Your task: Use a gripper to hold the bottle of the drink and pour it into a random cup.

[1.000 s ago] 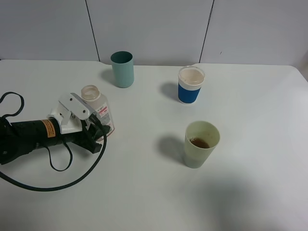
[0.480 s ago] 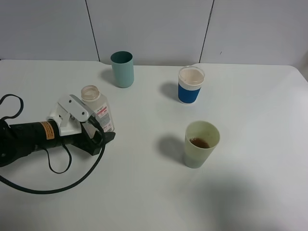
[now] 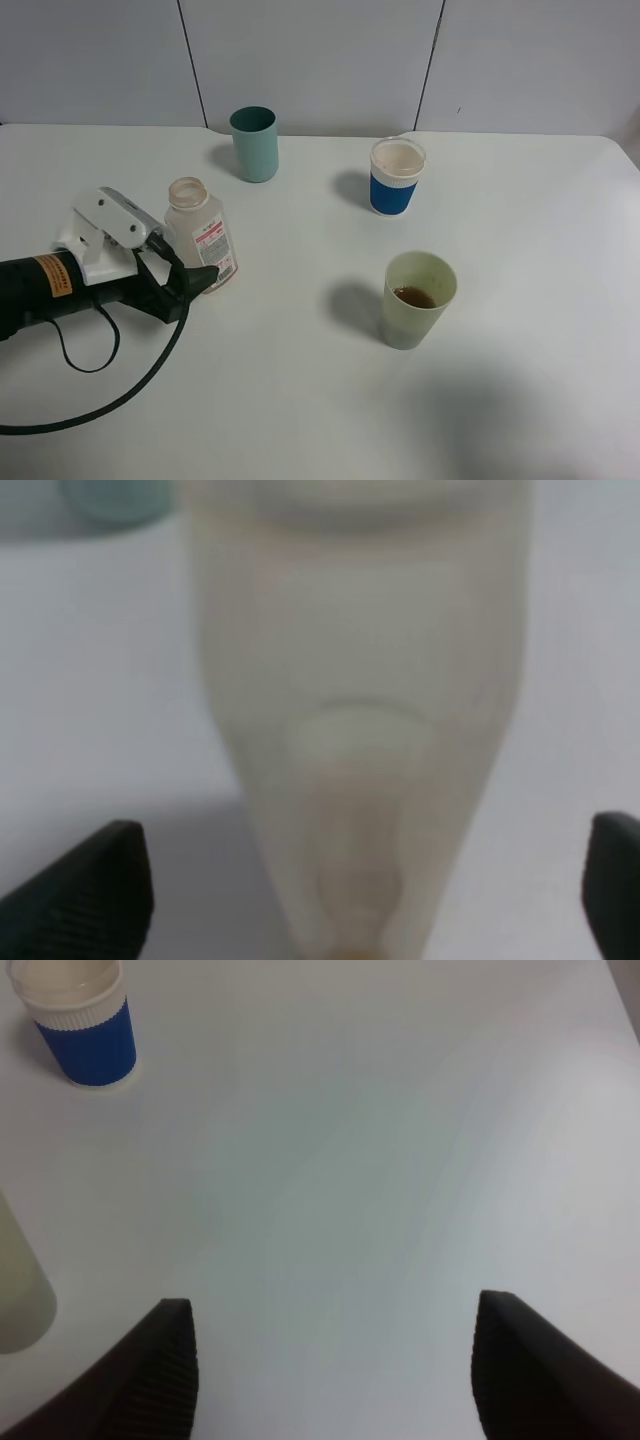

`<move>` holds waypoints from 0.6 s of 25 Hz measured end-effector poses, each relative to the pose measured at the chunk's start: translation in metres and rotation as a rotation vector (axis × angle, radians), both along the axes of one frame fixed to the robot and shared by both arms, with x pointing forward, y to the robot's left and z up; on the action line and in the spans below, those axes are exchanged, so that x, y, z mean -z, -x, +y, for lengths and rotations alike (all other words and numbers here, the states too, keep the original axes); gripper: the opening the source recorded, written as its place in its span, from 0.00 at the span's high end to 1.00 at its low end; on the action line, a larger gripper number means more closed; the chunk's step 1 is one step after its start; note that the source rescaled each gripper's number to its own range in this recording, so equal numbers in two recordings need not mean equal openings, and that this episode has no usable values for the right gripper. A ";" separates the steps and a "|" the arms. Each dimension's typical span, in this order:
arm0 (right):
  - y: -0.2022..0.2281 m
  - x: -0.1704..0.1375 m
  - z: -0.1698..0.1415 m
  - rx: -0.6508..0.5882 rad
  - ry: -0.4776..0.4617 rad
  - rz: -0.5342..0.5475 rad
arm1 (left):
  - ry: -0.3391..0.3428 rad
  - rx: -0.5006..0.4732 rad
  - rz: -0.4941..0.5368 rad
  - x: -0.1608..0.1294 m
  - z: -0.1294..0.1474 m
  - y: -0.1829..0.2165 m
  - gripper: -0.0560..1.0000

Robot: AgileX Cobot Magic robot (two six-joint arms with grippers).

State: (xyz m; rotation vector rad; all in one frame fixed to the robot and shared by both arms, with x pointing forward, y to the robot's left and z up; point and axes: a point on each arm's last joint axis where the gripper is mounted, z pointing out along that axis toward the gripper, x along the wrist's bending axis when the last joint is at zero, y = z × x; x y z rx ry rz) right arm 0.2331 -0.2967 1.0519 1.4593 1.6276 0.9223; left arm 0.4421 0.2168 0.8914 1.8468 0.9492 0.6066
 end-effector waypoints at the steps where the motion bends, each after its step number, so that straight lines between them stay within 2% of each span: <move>1: 0.000 0.000 0.000 0.000 0.000 0.000 | -0.004 -0.010 0.005 -0.003 0.001 0.001 0.22; 7: 0.000 0.000 0.000 0.000 0.000 0.000 | -0.021 -0.106 0.072 -0.027 0.012 0.012 0.22; 15: 0.000 0.000 0.000 0.000 0.000 0.000 | 0.008 -0.334 0.166 -0.061 0.032 0.026 0.22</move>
